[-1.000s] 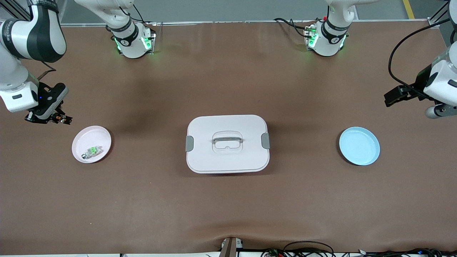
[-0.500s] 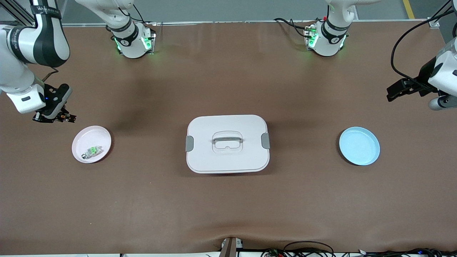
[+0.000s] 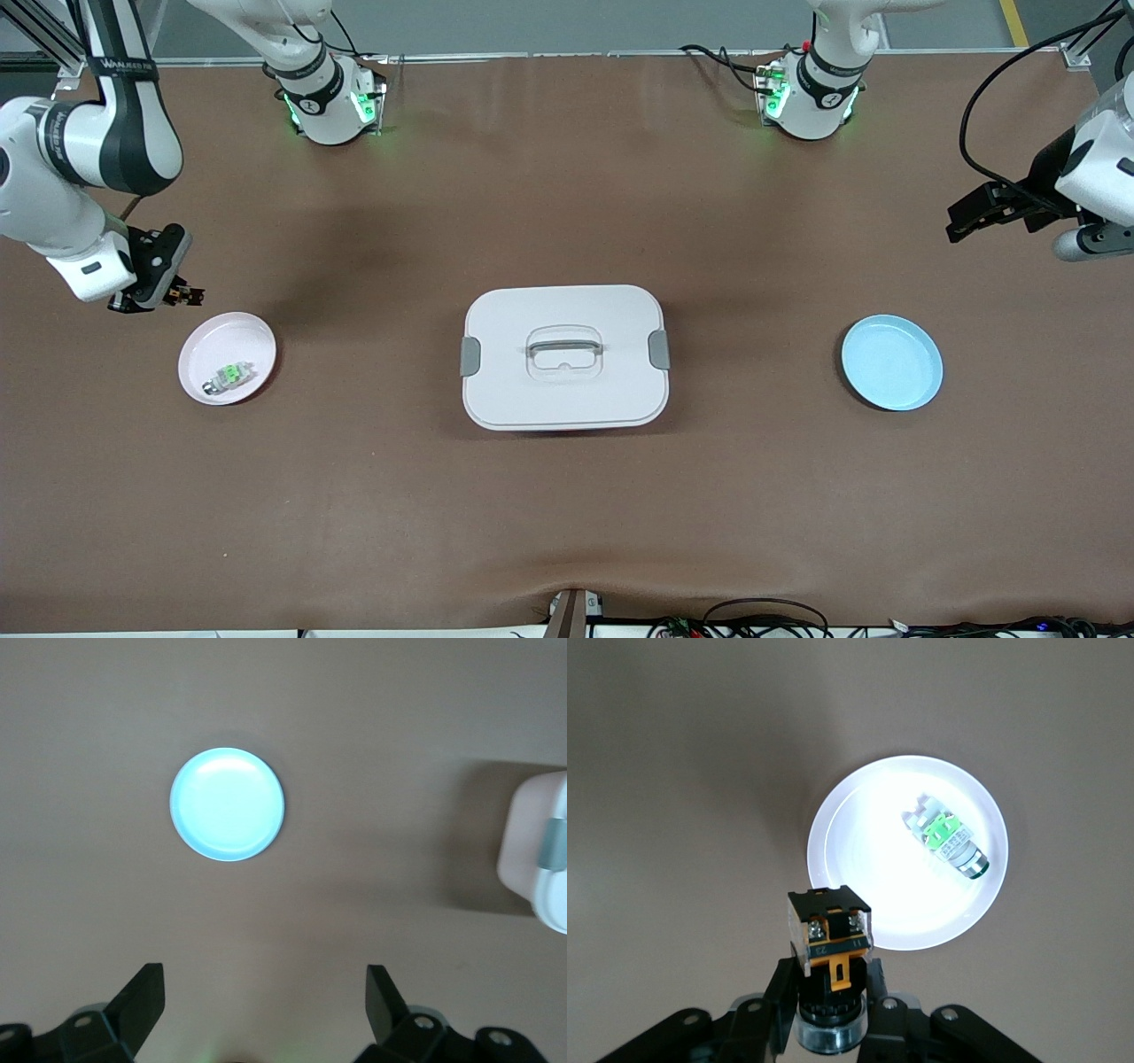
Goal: Transfer orange switch to right arm and place
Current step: 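Carry the switch with the right gripper while the left gripper retracts, then lower the orange switch onto the pink plate with the right gripper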
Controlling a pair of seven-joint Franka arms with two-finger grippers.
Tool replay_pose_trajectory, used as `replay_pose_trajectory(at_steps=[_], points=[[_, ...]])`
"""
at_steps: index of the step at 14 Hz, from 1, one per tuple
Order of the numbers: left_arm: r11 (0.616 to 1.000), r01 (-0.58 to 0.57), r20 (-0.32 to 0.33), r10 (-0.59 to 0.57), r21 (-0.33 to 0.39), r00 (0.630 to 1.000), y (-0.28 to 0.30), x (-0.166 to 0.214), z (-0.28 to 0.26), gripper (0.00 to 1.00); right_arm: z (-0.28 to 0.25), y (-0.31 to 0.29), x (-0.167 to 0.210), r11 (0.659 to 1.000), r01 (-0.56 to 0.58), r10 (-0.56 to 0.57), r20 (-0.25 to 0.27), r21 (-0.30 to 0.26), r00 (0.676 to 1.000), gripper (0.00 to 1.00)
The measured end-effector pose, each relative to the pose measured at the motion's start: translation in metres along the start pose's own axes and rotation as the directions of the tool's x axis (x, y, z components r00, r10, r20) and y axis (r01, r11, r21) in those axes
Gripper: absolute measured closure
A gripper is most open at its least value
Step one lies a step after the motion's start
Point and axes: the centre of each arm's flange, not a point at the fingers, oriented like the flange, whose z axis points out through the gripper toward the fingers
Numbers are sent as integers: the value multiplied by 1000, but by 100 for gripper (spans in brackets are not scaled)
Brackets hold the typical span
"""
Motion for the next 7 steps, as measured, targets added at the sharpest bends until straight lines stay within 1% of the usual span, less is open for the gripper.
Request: replay_pose_trajectory(at_steps=[2, 7], points=[[1000, 0, -6, 0, -17, 1000, 1, -3, -5, 0, 19, 5, -4, 1000, -2, 2, -4, 0, 1000, 65], [1000, 0, 0, 0, -17, 1000, 1, -5, -5, 0, 57, 13, -3, 1000, 16, -16, -14, -23, 1000, 65]])
